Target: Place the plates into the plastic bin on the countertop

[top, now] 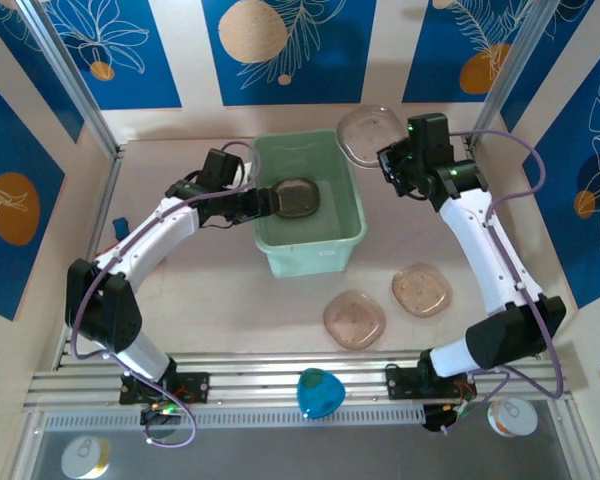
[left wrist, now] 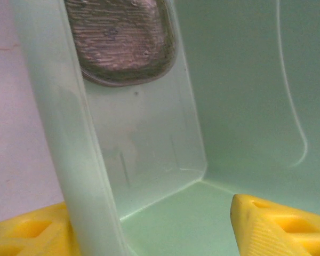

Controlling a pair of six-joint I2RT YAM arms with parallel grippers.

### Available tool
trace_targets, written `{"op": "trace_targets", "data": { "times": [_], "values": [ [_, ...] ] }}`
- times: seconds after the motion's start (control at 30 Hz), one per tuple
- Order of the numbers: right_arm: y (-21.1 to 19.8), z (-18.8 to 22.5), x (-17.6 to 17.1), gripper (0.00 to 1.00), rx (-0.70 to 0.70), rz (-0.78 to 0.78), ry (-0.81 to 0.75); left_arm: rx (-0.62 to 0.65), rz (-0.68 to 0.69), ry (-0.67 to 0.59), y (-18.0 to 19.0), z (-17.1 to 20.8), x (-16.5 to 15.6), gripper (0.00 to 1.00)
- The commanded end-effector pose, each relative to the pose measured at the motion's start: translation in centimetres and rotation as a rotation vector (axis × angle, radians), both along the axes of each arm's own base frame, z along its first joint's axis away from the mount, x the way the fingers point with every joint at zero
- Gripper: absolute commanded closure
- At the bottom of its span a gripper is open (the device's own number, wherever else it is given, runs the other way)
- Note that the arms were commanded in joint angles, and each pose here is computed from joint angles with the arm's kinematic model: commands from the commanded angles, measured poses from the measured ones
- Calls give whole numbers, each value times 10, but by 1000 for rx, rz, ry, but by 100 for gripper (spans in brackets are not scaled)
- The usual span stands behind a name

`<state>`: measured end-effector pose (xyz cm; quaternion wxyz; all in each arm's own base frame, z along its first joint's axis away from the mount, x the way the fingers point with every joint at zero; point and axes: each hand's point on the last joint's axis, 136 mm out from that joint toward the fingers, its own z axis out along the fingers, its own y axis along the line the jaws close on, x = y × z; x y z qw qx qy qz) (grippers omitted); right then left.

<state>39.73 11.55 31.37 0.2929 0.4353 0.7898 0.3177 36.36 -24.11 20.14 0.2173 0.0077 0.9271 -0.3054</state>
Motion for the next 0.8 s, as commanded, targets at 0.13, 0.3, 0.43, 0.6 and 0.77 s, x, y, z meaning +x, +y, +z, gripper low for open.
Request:
{"op": "trace_targets", "data": {
  "times": [0.13, 0.3, 0.43, 0.6, 0.77],
  "values": [
    [18, 6, 3, 100, 23, -18, 53, 17, -4, -68, 4, 25, -3, 33],
    [32, 1, 3, 100, 26, -14, 82, 48, 21, -97, 24, 38, 1, 33],
    [38, -1, 2, 100, 22, -35, 99, 50, 56, -116, 45, 49, 6, 32],
    [52, -6, 1, 100, 13, -36, 118, 57, 88, -115, 66, 51, 8, 31],
    [75, -16, -3, 100, -6, -30, 151, 49, 124, -106, 87, 45, 6, 31]
  ]
}}
